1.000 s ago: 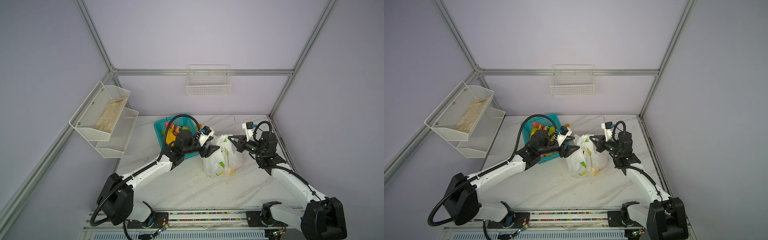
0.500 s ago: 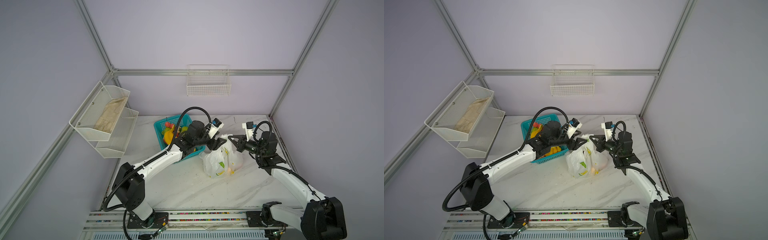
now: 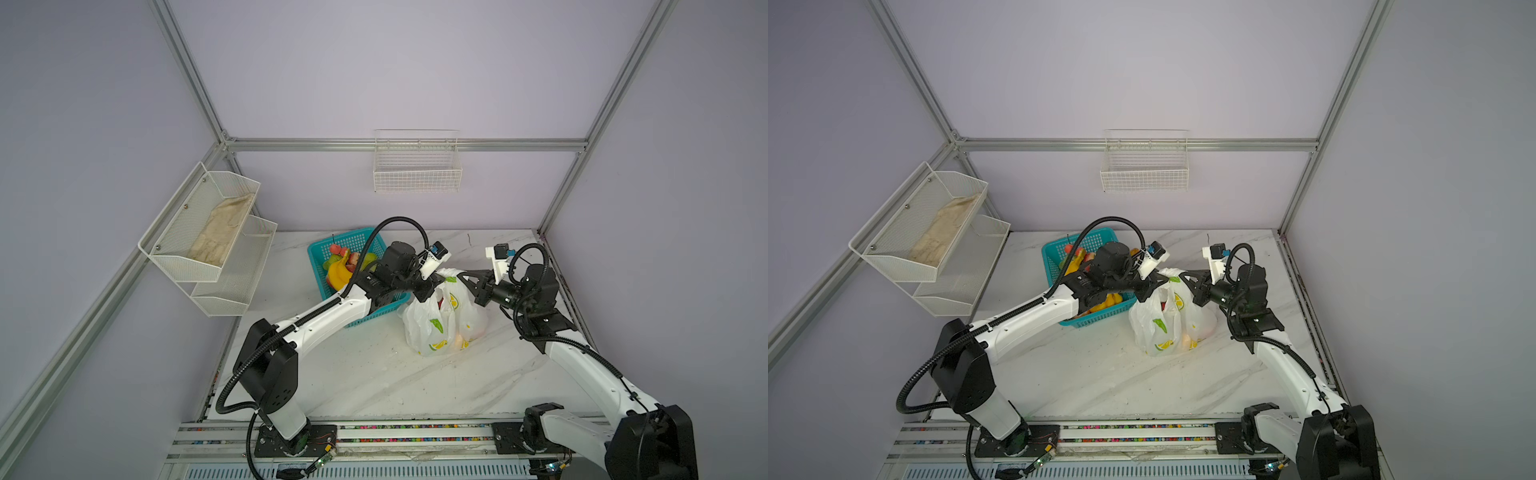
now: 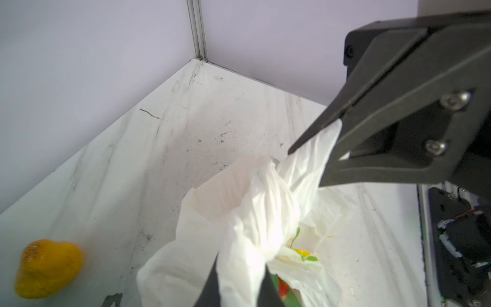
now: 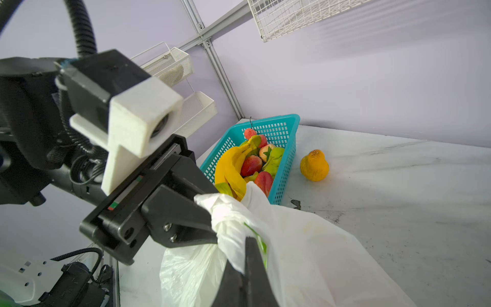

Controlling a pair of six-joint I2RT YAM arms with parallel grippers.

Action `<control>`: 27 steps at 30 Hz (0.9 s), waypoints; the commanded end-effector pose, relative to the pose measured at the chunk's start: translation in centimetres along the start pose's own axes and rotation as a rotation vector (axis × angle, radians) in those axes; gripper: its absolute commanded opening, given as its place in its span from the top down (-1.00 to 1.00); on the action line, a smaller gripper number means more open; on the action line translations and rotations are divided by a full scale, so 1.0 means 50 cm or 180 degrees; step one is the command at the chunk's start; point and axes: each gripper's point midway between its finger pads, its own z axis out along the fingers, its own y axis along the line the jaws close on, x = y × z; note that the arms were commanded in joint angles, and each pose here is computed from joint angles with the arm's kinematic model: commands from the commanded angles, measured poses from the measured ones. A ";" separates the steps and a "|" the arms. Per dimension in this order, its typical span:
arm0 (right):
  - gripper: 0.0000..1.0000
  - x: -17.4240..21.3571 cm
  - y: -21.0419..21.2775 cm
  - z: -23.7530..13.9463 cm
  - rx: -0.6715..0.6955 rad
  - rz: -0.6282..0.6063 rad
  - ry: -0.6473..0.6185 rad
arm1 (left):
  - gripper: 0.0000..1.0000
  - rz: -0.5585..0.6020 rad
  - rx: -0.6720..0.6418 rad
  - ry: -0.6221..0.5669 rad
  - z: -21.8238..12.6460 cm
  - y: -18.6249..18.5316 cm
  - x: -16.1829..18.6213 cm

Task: Place the fake fruits into the plastic bag and tie a complex knot

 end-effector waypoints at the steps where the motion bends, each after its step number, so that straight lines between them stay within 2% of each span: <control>1: 1.00 -0.033 0.029 -0.003 -0.0029 -0.0352 -0.0096 | 0.93 0.0499 -0.0108 -0.0358 -0.052 0.003 -0.092; 3: 0.96 -0.029 0.044 0.006 -0.0010 -0.0550 -0.0062 | 1.00 0.0652 -0.0235 -0.0352 -0.062 0.012 -0.087; 5: 0.73 -0.024 0.060 0.020 0.0033 -0.0792 -0.0021 | 1.00 0.0914 -0.0304 -0.0370 -0.079 0.013 -0.084; 9: 0.13 -0.021 0.068 0.030 0.0172 -0.1198 -0.0026 | 1.00 0.1418 -0.0162 -0.0403 -0.101 -0.008 -0.066; 12: -0.16 -0.036 0.065 0.018 0.0300 -0.1426 -0.0205 | 1.00 0.1577 -0.0025 -0.0454 -0.113 -0.013 -0.055; 14: -0.29 -0.044 0.068 0.011 0.0317 -0.1589 -0.0328 | 1.00 0.1642 0.0079 -0.0521 -0.120 -0.019 -0.053; 21: -0.46 -0.043 0.100 0.034 -0.0086 -0.1859 -0.0394 | 1.00 0.1839 0.0326 -0.0598 -0.123 -0.039 -0.042; 25: -0.48 -0.034 0.080 0.039 0.0062 -0.1992 -0.0195 | 1.00 0.1863 0.0346 -0.0547 -0.124 -0.031 -0.037; 27: -0.49 -0.019 0.087 0.041 -0.0052 -0.1998 -0.0139 | 1.00 0.1871 0.0367 -0.0553 -0.127 -0.029 -0.037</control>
